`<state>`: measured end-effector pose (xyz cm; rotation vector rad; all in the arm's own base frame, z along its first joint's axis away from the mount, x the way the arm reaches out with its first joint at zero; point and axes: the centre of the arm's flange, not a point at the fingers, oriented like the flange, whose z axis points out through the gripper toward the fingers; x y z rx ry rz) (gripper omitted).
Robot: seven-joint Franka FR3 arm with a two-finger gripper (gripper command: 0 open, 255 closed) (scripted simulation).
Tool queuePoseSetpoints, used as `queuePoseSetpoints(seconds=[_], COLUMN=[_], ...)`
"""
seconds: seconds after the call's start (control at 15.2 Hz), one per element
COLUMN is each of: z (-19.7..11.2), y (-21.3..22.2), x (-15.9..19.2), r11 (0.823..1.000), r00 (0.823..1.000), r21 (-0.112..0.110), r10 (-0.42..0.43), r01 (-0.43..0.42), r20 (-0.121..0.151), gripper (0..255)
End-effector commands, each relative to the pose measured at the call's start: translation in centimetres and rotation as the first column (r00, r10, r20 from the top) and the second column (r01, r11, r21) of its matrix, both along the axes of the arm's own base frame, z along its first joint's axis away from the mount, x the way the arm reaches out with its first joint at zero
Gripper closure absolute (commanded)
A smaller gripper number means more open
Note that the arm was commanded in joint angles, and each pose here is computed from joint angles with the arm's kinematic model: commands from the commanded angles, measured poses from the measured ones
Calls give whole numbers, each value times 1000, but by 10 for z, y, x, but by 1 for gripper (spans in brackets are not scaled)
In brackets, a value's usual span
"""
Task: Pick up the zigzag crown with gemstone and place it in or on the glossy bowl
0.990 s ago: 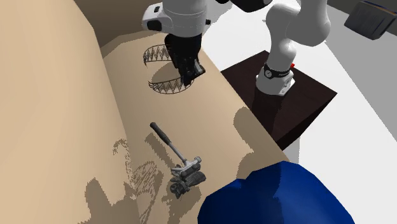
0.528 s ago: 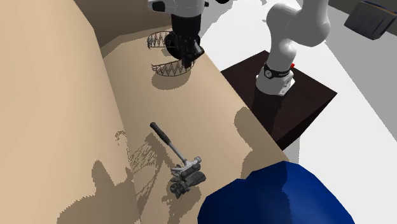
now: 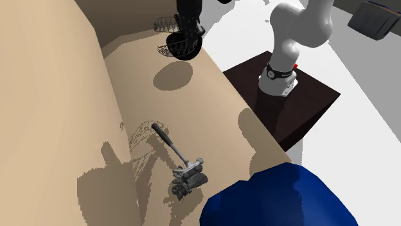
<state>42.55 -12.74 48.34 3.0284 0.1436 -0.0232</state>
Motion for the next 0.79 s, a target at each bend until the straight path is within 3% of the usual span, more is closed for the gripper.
queuePoseSetpoints(seconds=[0.0,0.73], z=[-2,2], y=[-19,-138], x=[-15,-98], r11=[1000,1000], r00=[1000,1000], r21=[0,0], r10=[2,2], r01=[-2,-2], r20=[0,0], gripper=[255,255])
